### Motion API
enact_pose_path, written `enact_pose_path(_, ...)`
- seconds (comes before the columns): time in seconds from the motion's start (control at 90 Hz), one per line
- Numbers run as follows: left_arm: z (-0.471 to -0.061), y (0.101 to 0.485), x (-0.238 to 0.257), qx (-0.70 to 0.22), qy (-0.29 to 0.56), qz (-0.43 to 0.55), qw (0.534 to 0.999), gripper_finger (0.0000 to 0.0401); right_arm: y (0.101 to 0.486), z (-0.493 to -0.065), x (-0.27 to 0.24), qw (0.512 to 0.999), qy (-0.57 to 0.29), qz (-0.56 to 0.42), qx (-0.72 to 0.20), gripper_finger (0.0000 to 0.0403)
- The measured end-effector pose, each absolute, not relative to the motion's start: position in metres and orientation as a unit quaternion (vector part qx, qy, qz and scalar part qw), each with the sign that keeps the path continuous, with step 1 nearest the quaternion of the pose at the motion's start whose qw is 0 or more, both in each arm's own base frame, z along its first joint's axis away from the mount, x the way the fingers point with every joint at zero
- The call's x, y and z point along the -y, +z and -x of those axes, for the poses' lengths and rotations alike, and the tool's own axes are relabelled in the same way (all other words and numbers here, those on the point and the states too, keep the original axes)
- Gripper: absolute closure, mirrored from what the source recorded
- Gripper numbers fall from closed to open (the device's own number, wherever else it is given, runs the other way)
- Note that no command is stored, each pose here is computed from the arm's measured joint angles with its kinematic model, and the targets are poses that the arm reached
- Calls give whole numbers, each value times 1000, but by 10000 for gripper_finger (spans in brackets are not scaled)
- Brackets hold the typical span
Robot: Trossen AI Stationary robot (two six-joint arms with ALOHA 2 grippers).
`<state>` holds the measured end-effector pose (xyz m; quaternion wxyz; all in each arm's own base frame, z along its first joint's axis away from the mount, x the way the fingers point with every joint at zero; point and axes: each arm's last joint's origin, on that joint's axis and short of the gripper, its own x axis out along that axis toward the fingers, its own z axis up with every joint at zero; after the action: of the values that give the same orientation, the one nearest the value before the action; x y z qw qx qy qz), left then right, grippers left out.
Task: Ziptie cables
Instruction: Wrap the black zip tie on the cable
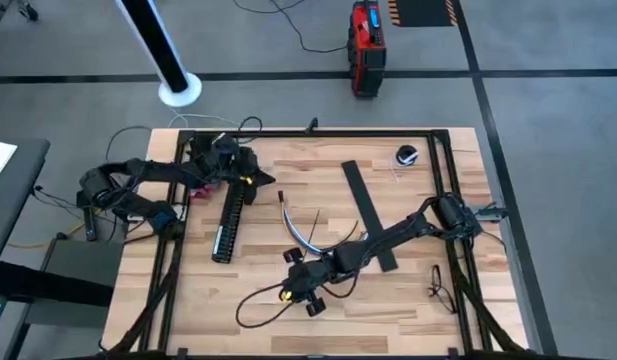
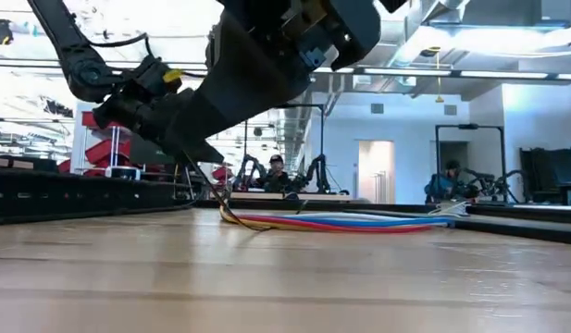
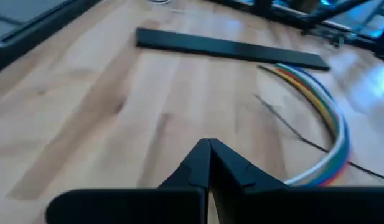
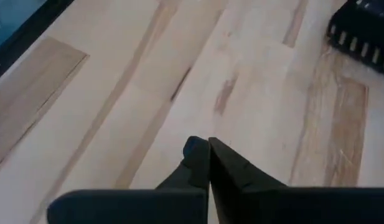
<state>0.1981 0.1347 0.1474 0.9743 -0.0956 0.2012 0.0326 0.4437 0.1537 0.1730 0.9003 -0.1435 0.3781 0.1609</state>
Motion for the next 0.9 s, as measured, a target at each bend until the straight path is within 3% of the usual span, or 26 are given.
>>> enact_pose_path(0.422, -192, 149, -83, -38, -89, 26, 995, 401, 173, -447, -143, 900, 153, 143, -382, 403)
enact_pose_path(0.7, -192, 137, -36, -47, -178, 6, 983, 401, 174, -450, -138, 905, 148, 141, -374, 403)
enact_pose_path(0.9, -195, 124, -6, -103, -166, -60, 979, 401, 175, -451, -137, 907, 147, 141, -368, 403)
